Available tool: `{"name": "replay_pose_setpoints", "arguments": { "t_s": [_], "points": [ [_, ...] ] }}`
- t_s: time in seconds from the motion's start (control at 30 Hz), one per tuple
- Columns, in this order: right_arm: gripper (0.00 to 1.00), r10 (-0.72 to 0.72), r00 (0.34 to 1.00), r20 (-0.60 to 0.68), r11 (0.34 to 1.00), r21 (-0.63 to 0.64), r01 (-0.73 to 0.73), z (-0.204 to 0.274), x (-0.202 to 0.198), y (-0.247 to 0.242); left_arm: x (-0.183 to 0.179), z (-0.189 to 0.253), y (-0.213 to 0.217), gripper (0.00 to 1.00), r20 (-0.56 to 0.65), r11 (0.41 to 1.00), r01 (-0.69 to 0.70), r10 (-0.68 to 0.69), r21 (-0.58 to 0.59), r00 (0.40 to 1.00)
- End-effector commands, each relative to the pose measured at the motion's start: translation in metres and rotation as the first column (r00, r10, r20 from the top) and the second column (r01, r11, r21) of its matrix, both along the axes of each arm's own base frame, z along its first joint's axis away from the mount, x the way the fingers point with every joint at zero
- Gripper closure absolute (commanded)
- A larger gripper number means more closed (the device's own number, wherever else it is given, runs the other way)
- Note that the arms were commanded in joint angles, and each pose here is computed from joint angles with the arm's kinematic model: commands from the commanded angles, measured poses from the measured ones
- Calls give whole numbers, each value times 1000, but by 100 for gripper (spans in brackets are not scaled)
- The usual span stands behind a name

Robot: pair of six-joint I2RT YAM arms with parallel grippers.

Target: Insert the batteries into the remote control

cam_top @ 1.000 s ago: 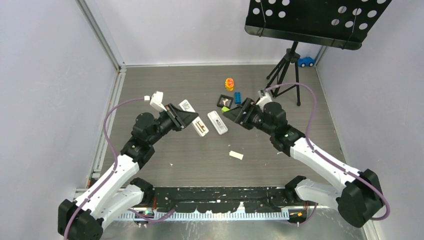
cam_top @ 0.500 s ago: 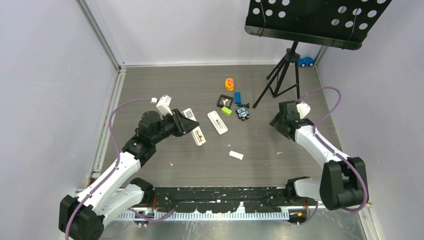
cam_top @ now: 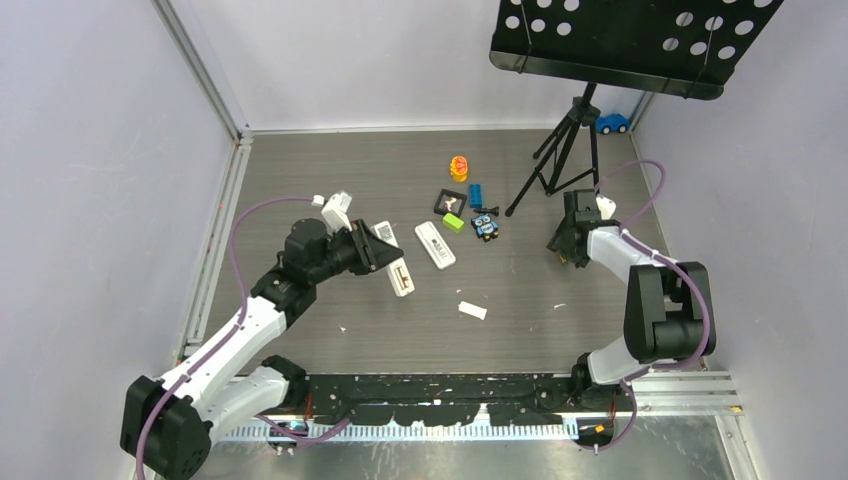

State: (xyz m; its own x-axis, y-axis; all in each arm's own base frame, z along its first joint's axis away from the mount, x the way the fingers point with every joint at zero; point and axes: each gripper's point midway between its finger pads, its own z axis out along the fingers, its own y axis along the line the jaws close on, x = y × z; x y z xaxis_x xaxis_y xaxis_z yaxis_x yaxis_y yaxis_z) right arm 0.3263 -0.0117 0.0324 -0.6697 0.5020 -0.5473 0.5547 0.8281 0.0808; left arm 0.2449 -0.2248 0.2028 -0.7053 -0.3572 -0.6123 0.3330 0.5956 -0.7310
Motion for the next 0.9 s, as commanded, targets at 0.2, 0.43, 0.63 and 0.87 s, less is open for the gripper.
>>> {"name": "replay_pose_setpoints", "arguments": {
  "t_s": [0.2, 0.43, 0.63, 0.87],
  "points": [
    [48, 65, 998, 6, 998, -23, -65, 4, 21, -1, 5, 31, -7, 100, 87, 999, 35, -32, -35, 996],
    [65, 63, 998, -23, 998, 12, -63, -3, 21, 4, 2, 33, -6, 100, 86, 999, 38, -35, -37, 996],
    [93, 17, 999, -52, 996, 83, -13, -4, 12, 14, 0, 34, -4, 100, 91, 999, 33, -29, -39, 995],
    [96, -49, 998, -32, 975, 215, 55, -3, -16, 43, 2, 31, -3, 100, 84, 999, 26, -23, -34, 996]
  ]
}}
